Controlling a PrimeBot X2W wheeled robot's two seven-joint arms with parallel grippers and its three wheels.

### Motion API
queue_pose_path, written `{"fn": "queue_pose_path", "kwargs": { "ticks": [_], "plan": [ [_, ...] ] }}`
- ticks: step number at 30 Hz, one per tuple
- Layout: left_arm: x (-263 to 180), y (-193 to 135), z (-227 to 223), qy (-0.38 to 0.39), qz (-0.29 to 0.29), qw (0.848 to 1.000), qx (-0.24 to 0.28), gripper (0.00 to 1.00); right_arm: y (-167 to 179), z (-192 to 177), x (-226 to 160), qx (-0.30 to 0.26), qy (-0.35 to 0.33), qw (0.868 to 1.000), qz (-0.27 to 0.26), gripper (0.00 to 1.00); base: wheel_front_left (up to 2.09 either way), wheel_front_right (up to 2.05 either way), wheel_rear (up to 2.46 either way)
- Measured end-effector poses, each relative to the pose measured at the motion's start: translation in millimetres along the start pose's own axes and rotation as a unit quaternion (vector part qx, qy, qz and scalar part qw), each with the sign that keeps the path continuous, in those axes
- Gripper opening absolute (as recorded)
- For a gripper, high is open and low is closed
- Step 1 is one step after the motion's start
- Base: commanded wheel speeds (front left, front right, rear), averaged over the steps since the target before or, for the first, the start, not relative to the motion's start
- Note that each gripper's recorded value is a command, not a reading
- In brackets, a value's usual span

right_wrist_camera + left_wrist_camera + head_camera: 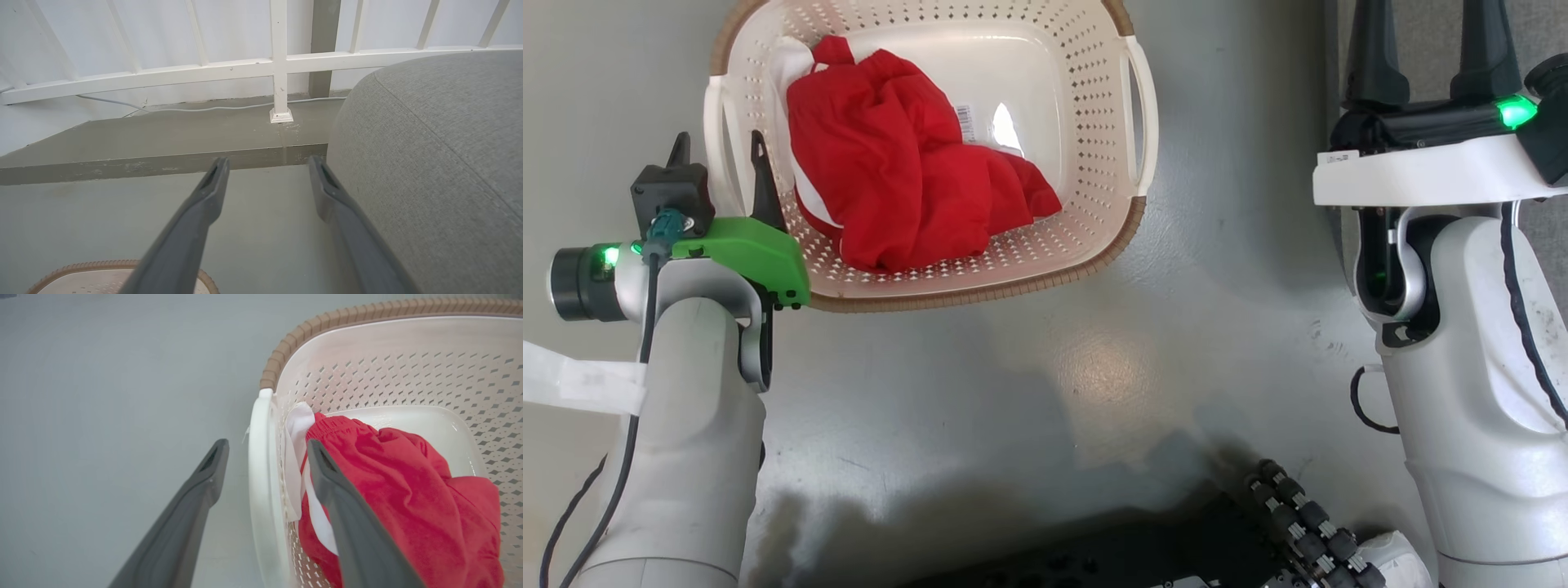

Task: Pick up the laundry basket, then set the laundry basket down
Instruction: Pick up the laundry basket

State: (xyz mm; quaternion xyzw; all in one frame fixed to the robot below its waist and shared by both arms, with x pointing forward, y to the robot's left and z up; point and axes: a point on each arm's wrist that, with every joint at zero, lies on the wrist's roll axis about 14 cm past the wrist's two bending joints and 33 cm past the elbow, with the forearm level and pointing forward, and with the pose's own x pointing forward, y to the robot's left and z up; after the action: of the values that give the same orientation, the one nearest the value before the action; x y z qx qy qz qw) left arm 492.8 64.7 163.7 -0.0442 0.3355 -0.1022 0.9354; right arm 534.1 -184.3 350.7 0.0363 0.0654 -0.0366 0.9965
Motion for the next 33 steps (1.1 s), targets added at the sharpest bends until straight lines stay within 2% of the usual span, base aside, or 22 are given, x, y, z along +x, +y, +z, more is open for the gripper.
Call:
{"fn": "queue_pose_path", "kwargs": {
  "ticks": [18,26,33],
  "plan": [
    [-13.3,2.9,87.0,-0.118,0.006,0.993,0.0,1.0,2.9,19.3,-8.1,0.003,-0.011,1.0,0.001,1.0,0.0,0.0,0.0],
    [-41.4,5.4,133.1,-0.182,0.012,0.983,0.0,1.0,4.6,28.0,-23.1,-0.01,-0.007,1.0,0.003,1.0,0.0,0.0,0.0],
    [-76.6,8.0,154.8,-0.215,0.019,0.976,0.0,1.0,6.9,37.0,-43.2,-0.013,-0.003,1.0,0.005,1.0,0.0,0.0,0.0]
  ]
}}
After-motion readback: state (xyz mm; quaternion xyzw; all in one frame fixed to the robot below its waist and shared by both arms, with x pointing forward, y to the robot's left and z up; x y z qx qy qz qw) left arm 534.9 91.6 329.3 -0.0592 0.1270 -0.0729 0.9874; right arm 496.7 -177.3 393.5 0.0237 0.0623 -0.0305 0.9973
